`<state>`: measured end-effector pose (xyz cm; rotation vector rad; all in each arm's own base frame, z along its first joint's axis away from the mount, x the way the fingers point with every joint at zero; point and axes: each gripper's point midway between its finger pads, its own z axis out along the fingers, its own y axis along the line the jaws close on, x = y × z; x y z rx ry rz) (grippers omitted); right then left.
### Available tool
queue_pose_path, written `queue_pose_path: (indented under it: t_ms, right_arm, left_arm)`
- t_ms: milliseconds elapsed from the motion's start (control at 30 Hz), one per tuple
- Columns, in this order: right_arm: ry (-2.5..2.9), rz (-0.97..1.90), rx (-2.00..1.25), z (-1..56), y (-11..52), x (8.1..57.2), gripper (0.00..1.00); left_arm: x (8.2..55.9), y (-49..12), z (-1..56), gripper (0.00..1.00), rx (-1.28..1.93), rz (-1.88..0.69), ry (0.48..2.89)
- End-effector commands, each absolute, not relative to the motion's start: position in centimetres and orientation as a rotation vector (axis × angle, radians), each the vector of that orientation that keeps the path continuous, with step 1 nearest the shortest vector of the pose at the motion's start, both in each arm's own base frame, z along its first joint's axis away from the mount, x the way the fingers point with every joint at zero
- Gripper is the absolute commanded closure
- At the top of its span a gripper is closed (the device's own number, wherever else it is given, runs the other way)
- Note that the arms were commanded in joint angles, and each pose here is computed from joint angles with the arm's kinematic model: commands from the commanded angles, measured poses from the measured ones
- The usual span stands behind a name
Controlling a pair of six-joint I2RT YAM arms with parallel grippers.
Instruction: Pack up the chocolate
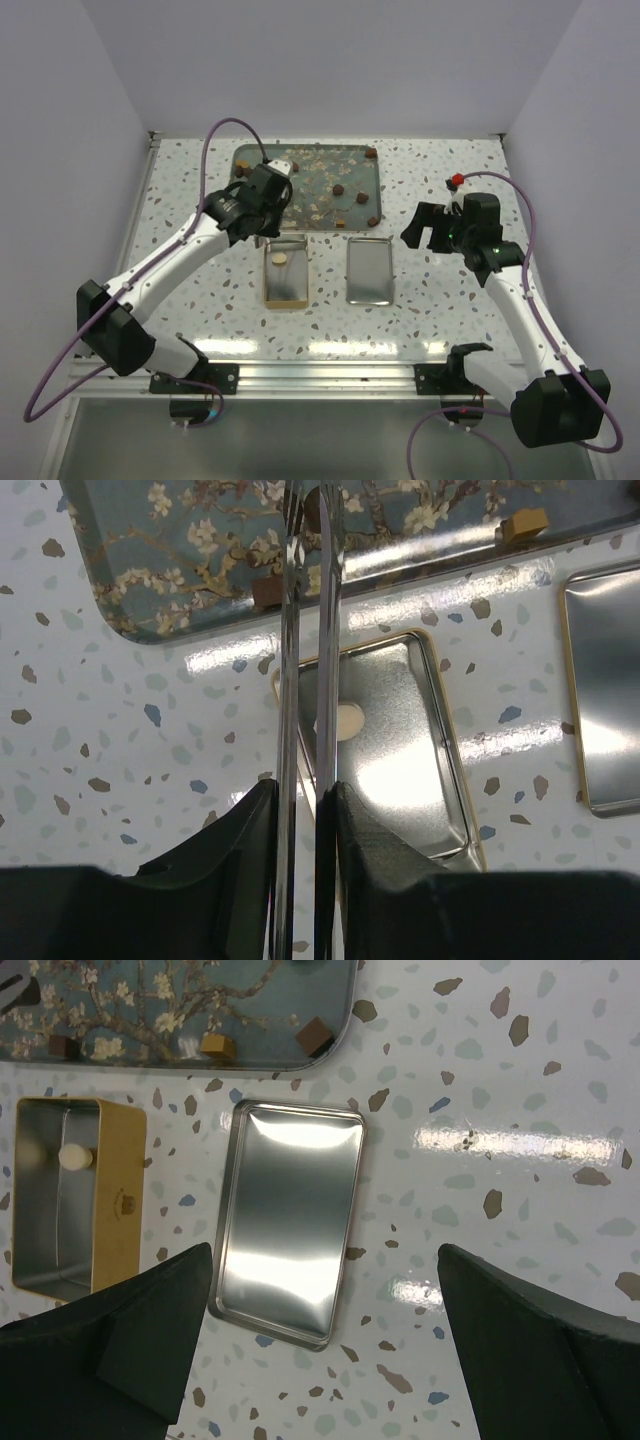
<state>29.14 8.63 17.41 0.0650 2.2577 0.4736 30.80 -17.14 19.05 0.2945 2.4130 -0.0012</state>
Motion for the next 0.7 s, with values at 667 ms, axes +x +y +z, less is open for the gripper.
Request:
queue_pose_path:
  t_ms: [667]
  right_arm:
    - [2.197, 0.453, 0.035, 19.8, 8.7, 31.6, 0.02]
  left_arm:
    - [23.1, -16.1, 24.1, 0.72, 0.424, -0.279, 2.331]
